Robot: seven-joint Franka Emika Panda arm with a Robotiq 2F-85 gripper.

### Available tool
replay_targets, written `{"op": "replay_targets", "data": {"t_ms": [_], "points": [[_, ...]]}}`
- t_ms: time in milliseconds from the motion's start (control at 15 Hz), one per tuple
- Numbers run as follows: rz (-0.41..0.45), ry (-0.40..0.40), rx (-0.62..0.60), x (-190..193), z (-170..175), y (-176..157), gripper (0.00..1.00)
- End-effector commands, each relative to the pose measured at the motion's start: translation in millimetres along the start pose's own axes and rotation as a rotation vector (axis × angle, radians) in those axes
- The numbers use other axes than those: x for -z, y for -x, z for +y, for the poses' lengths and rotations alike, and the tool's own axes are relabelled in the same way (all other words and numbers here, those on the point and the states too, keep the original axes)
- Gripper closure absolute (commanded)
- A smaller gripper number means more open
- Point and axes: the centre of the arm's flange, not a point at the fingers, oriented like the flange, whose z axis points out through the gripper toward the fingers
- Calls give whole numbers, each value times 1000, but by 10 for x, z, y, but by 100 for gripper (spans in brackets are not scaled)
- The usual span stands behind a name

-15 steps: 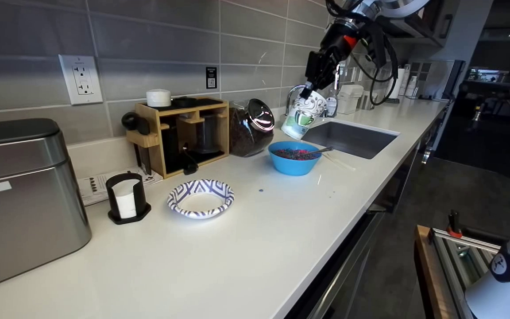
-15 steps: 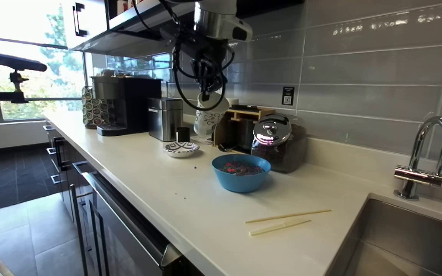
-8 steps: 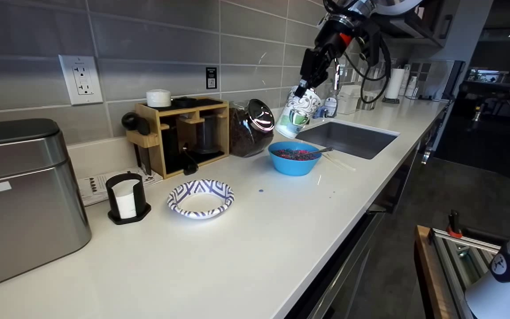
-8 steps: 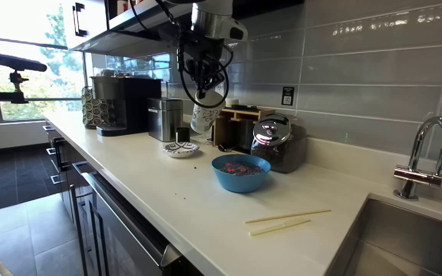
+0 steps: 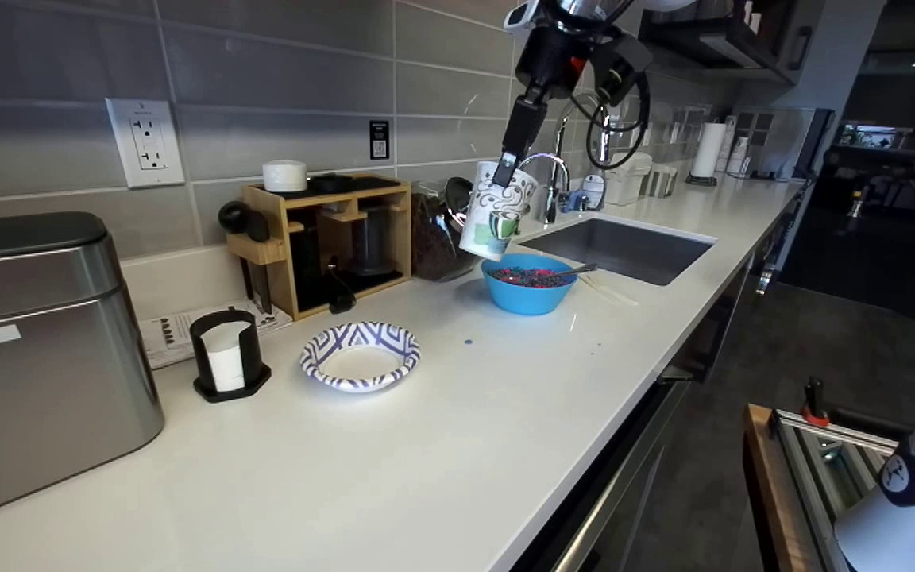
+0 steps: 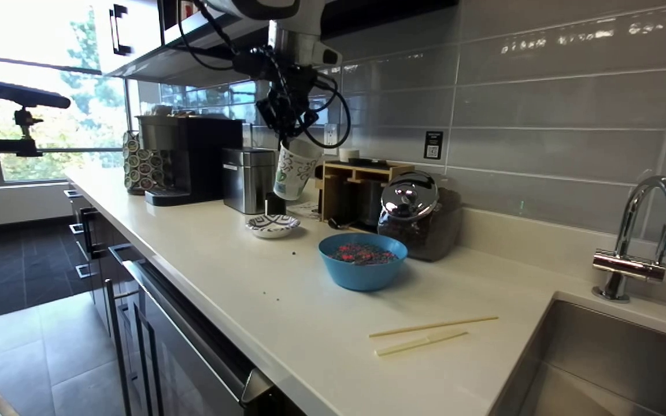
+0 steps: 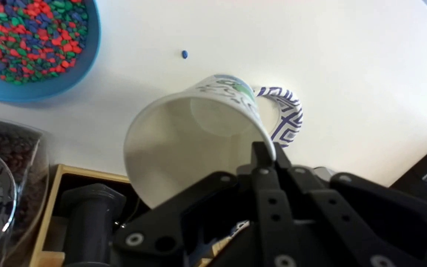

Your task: Pour the contents of the cup into the bowl

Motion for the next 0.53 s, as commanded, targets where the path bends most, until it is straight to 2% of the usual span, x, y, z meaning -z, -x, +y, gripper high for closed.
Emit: {"op": "replay_targets", "data": {"t_ms": [0, 267, 467], "points": [[-73, 65, 174, -219, -89, -247, 100], [-165, 153, 346, -532, -203, -414, 100], [-189, 229, 447, -750, -190, -497, 100]]}}
